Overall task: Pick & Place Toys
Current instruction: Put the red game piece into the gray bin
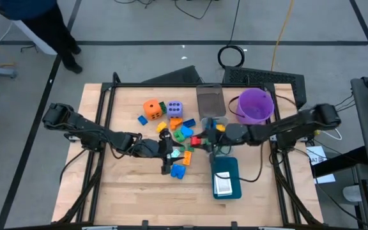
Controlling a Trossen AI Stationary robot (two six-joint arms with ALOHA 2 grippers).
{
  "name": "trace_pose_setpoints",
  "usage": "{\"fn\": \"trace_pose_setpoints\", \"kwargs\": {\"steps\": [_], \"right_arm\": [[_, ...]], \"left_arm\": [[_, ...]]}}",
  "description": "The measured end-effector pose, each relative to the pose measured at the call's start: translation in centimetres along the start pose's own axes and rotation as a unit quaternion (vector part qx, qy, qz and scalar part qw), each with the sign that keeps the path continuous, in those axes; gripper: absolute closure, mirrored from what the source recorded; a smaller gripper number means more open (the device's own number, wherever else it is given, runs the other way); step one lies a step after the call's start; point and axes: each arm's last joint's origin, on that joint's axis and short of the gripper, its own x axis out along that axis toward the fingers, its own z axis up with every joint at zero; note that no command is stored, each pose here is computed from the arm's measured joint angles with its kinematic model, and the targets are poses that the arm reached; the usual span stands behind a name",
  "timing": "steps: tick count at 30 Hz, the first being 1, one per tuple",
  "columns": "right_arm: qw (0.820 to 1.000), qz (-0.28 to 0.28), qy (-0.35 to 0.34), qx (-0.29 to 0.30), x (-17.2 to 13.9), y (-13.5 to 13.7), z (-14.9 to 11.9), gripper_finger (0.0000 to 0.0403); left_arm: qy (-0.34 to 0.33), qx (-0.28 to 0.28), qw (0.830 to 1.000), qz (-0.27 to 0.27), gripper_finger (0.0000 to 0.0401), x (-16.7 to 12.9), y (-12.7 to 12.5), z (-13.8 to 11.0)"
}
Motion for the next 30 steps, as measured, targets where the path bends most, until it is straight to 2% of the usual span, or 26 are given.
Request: {"fn": "trace_pose_setpoints", "kwargs": {"steps": [7, 15, 19, 24, 30], "right_arm": [[0.988, -0.085, 0.127, 0.007, -2.8, -0.9, -0.9, 0.0305], [0.95, -0.148, 0.261, 0.086, -4.3, -2.8, -3.3, 0.0303], [0.931, -0.169, 0.308, 0.104, -5.0, -3.4, -4.2, 0.0303], [0.916, -0.185, 0.333, 0.128, -5.4, -3.6, -4.7, 0.0303], [0.916, -0.185, 0.333, 0.126, -5.4, -3.6, -5.8, 0.0289]], "left_arm": [[0.0, 0.0, 1.0, -0.002, 0.0143, 0.0, 0.0, 0.0], [-0.001, 0.001, 1.0, -0.002, 0.0144, 0.0, 0.0, 0.0], [-0.001, 0.001, 1.0, -0.002, 0.0148, 0.0, 0.0, 0.0], [-0.001, 0.001, 1.0, -0.002, 0.0148, 0.0, 0.0, 0.0], [-0.001, 0.002, 1.0, -0.002, 0.0148, 0.0, 0.0, 0.0]]}}
